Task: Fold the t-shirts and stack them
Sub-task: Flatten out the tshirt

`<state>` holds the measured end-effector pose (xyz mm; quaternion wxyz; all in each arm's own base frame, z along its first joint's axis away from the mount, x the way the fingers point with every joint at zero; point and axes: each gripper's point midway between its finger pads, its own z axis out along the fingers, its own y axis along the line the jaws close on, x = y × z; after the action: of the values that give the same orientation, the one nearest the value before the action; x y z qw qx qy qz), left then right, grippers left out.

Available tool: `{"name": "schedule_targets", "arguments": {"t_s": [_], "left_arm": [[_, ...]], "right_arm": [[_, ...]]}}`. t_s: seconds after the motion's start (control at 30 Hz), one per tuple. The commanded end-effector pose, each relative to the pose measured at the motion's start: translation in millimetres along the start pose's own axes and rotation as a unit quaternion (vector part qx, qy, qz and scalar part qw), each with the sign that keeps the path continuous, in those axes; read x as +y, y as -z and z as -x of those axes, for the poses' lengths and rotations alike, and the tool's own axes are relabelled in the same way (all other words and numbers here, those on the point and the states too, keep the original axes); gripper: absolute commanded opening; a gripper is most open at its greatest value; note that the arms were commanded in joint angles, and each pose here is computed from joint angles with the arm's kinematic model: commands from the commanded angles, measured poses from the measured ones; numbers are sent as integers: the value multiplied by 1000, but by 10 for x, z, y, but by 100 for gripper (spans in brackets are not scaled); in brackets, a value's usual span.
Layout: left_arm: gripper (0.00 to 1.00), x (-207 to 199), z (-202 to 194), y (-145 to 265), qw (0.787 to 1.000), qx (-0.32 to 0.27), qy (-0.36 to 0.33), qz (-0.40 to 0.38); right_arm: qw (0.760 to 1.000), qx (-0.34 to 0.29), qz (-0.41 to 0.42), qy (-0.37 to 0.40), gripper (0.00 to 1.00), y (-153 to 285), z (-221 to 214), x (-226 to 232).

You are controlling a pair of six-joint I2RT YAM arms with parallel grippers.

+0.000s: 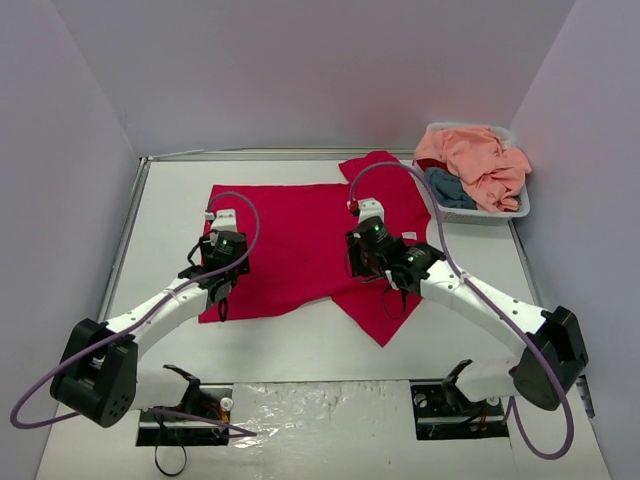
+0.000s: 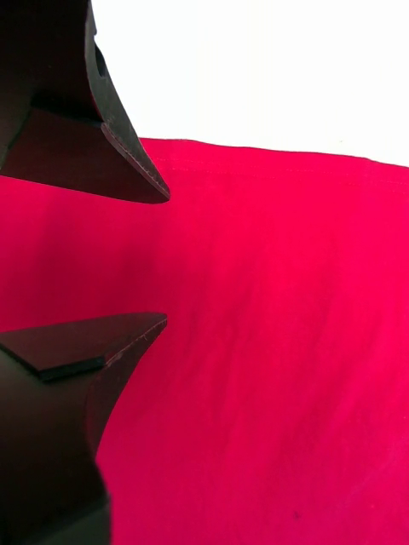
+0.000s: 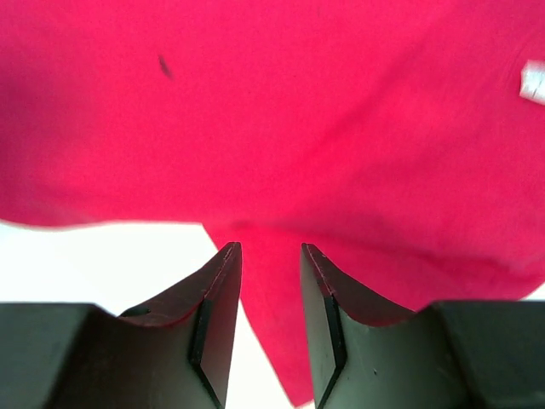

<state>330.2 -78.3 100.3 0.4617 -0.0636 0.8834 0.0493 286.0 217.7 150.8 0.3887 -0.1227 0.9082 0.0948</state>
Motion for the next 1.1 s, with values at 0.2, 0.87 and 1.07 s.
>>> {"name": "schedule_targets", "arguments": {"t_s": [0.2, 0.87, 1.07], "left_arm": [[53, -60, 22, -34, 1000, -6, 1, -3], [53, -86, -37, -69, 1000, 4, -4, -6], [53, -82, -39, -61, 1000, 5, -5, -6]], "right_arm": [[994, 98, -40, 22, 30, -33, -932, -43], [979, 161, -77, 104, 29, -288, -1569, 229], [979, 156, -87, 102, 29, -306, -1573, 223]]}}
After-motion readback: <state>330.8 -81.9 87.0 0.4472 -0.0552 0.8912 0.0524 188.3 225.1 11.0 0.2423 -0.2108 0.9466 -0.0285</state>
